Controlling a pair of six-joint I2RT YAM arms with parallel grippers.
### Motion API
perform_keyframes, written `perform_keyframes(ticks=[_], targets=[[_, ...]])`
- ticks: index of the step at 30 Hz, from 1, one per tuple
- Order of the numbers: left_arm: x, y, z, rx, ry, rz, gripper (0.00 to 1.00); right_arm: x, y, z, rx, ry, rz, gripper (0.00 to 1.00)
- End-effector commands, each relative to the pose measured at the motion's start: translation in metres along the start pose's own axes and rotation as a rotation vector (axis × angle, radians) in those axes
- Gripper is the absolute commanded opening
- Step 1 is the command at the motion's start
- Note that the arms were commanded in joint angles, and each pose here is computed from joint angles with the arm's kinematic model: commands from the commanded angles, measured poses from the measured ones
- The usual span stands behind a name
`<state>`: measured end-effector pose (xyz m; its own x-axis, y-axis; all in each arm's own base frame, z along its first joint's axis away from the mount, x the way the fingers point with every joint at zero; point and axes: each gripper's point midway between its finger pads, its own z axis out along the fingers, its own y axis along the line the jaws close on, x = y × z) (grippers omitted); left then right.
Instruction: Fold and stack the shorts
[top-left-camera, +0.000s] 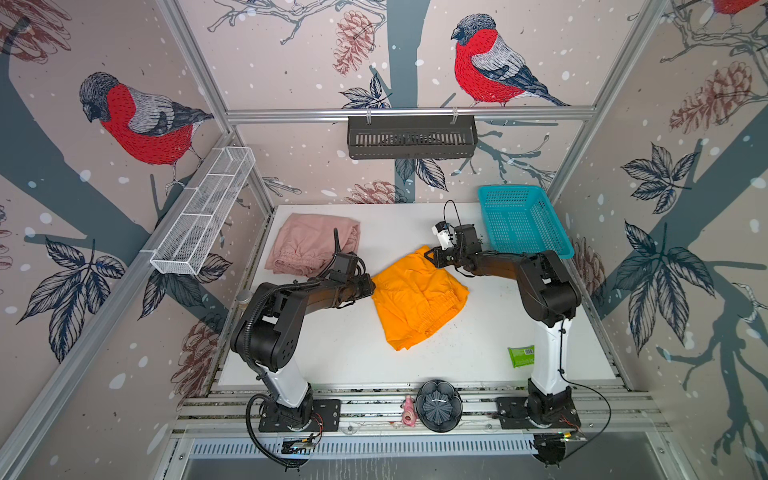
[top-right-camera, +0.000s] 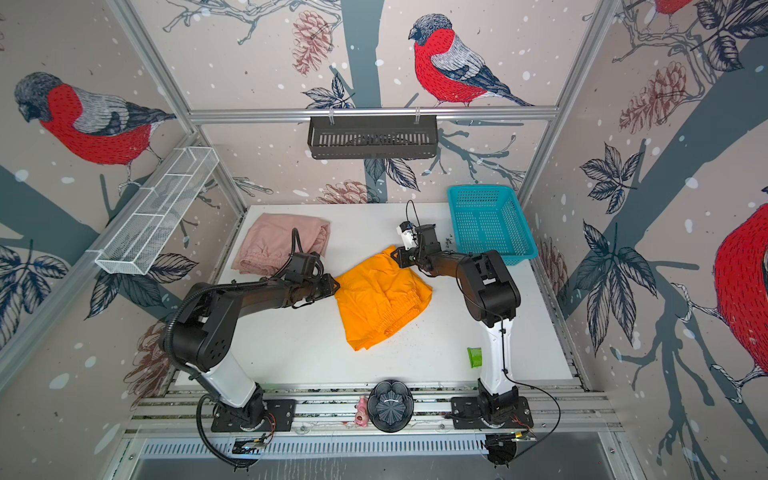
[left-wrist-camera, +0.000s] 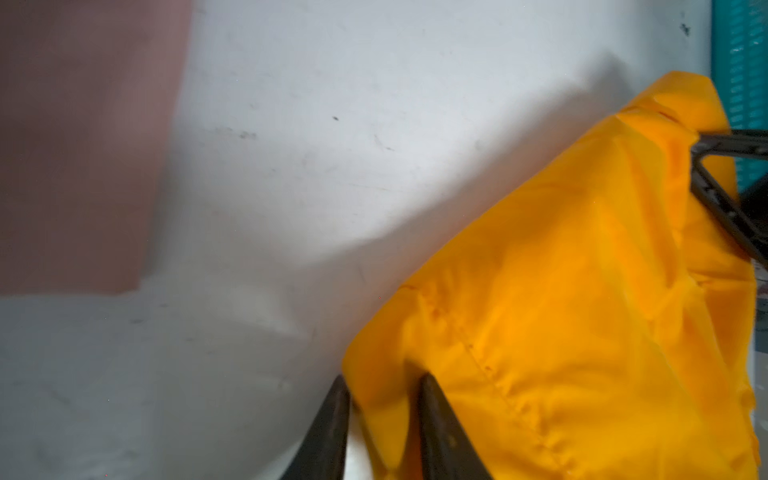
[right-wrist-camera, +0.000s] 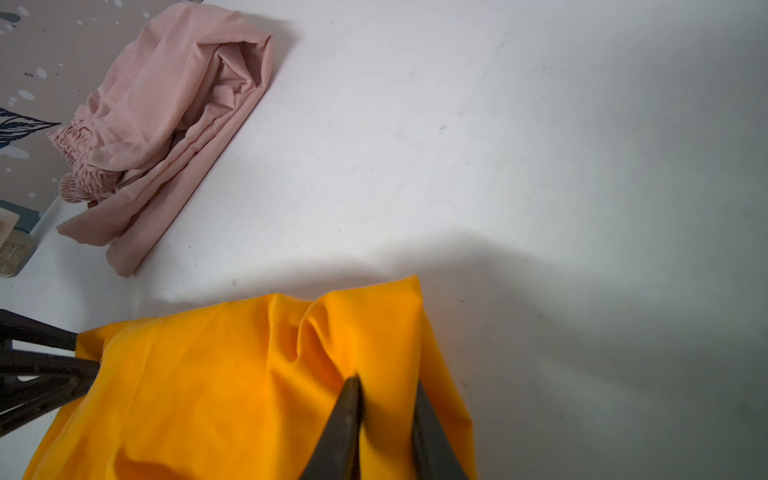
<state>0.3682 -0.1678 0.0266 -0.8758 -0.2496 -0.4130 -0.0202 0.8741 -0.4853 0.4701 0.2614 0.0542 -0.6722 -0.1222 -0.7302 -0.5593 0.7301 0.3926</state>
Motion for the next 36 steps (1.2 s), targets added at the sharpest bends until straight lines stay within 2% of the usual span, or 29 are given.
perform_keyframes(ticks=[1,2,6,7,8,11,12,13,14,15,18,20,22,25,29,32,36], targets=[[0.002,0.021,0.001,-0.113,0.008,0.021,0.13,-0.011,-0.011,-0.010,0.042,-0.062,0.027,0.21],[0.001,0.021,0.002,-0.113,0.009,0.025,0.10,-0.008,-0.014,-0.013,0.046,-0.068,0.043,0.21],[0.001,0.019,0.007,-0.101,0.015,0.028,0.08,-0.001,-0.027,-0.026,0.069,-0.093,0.092,0.22],[0.000,0.018,0.008,-0.092,0.015,0.030,0.08,0.000,-0.029,-0.028,0.072,-0.091,0.096,0.25],[0.000,0.015,0.009,-0.080,0.016,0.034,0.09,0.002,-0.029,-0.029,0.072,-0.085,0.092,0.33],[-0.008,0.006,0.004,-0.054,0.000,0.047,0.16,-0.002,-0.026,-0.036,0.078,-0.092,0.071,0.52],[-0.013,0.003,0.000,-0.049,-0.013,0.052,0.19,-0.006,-0.023,-0.040,0.081,-0.103,0.063,0.54],[-0.019,-0.001,-0.005,-0.046,-0.030,0.058,0.24,-0.013,-0.021,-0.047,0.088,-0.121,0.053,0.56],[-0.027,-0.006,-0.013,-0.046,-0.053,0.069,0.33,-0.020,-0.018,-0.055,0.100,-0.140,0.044,0.58],[-0.034,-0.010,-0.021,-0.053,-0.076,0.078,0.49,-0.027,-0.016,-0.064,0.118,-0.160,0.031,0.61],[-0.059,-0.014,-0.048,-0.108,-0.153,0.104,0.78,-0.047,-0.009,-0.090,0.175,-0.203,0.000,0.66],[-0.077,-0.006,-0.070,-0.209,-0.213,0.112,0.90,-0.055,0.005,-0.102,0.166,-0.213,-0.043,0.71],[-0.103,0.001,-0.094,-0.315,-0.290,0.135,0.96,-0.055,0.032,-0.104,0.102,-0.185,-0.111,0.74],[-0.141,0.004,-0.118,-0.388,-0.381,0.208,0.96,-0.039,0.073,-0.094,0.055,-0.115,-0.208,0.73],[-0.192,0.023,-0.128,-0.366,-0.463,0.171,0.97,-0.005,0.117,-0.073,-0.031,-0.031,-0.262,0.73],[-0.217,0.047,-0.116,-0.352,-0.442,0.129,0.97,0.023,0.131,-0.058,-0.070,0.024,-0.269,0.73],[-0.231,0.070,-0.090,-0.409,-0.393,0.155,0.97,0.054,0.141,-0.045,-0.119,0.113,-0.308,0.73]])
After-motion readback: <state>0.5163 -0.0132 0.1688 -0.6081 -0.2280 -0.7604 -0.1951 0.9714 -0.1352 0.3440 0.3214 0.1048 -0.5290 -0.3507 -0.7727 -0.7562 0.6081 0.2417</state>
